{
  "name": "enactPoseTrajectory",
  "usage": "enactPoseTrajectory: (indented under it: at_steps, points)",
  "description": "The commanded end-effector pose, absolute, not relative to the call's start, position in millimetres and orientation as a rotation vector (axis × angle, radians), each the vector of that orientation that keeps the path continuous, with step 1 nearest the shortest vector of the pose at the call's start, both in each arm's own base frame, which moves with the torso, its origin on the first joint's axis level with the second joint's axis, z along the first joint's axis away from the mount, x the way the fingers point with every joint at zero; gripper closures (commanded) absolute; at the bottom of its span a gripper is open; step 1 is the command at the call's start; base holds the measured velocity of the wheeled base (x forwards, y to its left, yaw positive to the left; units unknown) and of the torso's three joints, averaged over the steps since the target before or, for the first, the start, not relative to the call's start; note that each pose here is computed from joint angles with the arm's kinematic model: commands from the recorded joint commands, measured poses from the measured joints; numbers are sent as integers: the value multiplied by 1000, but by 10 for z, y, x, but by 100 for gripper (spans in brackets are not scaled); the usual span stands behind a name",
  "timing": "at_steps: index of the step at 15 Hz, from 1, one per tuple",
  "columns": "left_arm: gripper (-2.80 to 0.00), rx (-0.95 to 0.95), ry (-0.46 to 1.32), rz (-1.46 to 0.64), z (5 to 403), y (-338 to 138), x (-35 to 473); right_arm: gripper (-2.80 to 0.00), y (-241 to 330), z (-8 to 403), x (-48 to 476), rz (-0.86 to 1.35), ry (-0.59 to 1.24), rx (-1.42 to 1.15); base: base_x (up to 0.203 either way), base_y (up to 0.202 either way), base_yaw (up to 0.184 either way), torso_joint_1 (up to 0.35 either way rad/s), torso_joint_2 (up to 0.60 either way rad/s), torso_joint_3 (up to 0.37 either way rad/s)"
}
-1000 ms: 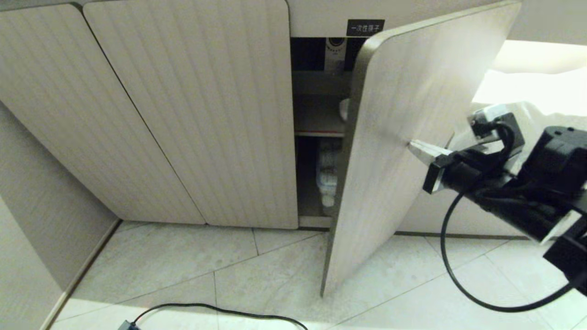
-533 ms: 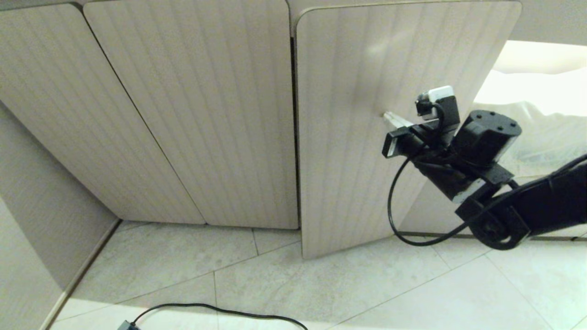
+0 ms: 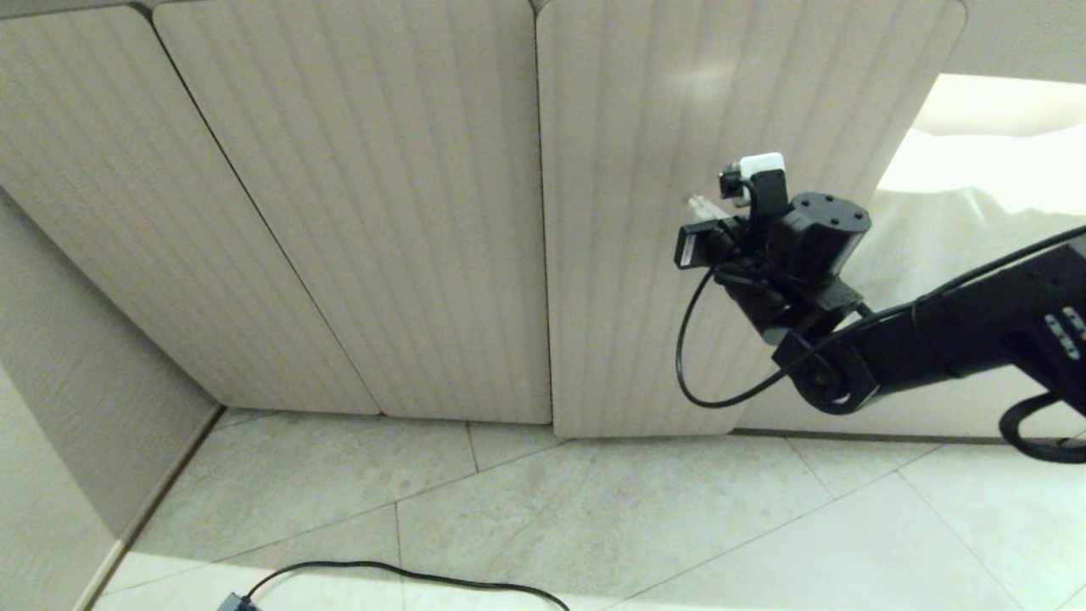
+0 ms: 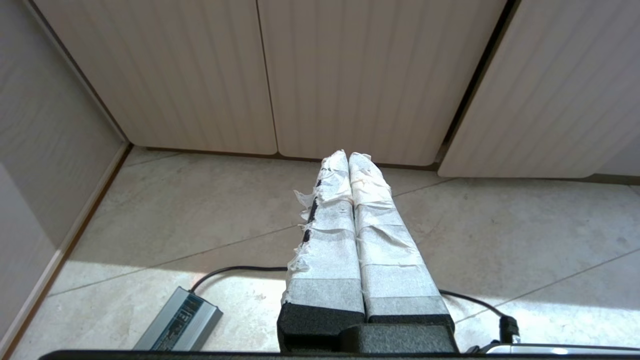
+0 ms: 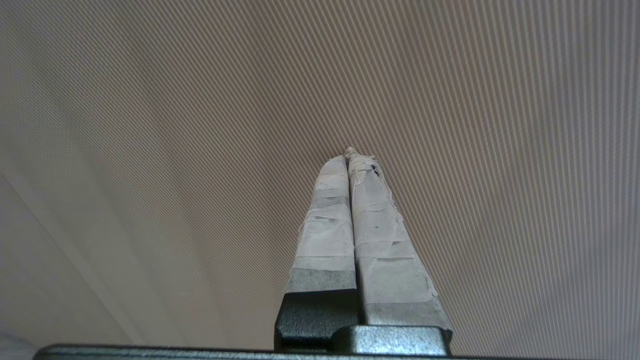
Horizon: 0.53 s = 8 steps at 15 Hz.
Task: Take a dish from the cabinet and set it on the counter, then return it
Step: Close the cabinet door
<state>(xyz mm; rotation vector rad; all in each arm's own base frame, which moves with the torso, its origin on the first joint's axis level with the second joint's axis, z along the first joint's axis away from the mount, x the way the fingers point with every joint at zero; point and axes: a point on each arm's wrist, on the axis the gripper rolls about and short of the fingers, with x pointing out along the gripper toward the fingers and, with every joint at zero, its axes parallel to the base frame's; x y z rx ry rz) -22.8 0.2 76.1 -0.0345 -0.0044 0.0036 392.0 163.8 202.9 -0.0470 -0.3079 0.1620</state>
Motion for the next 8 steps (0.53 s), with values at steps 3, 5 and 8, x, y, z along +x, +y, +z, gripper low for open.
enactPoseTrajectory:
  at_steps: [3, 5, 8]
  points:
    - [0, -35, -5, 5, 760, 2, -228, 0, 1640, 2009, 3944, 131, -307, -43, 0, 0, 0, 0, 0, 0]
    - [0, -34, -5, 5, 760, 2, -228, 0, 1630, 2013, 3940, 112, -303, -42, 0, 0, 0, 0, 0, 0]
    - [0, -35, -6, 4, 764, 2, -229, 0, 1619, 2021, 3928, 85, -299, -37, 0, 0, 0, 0, 0, 0]
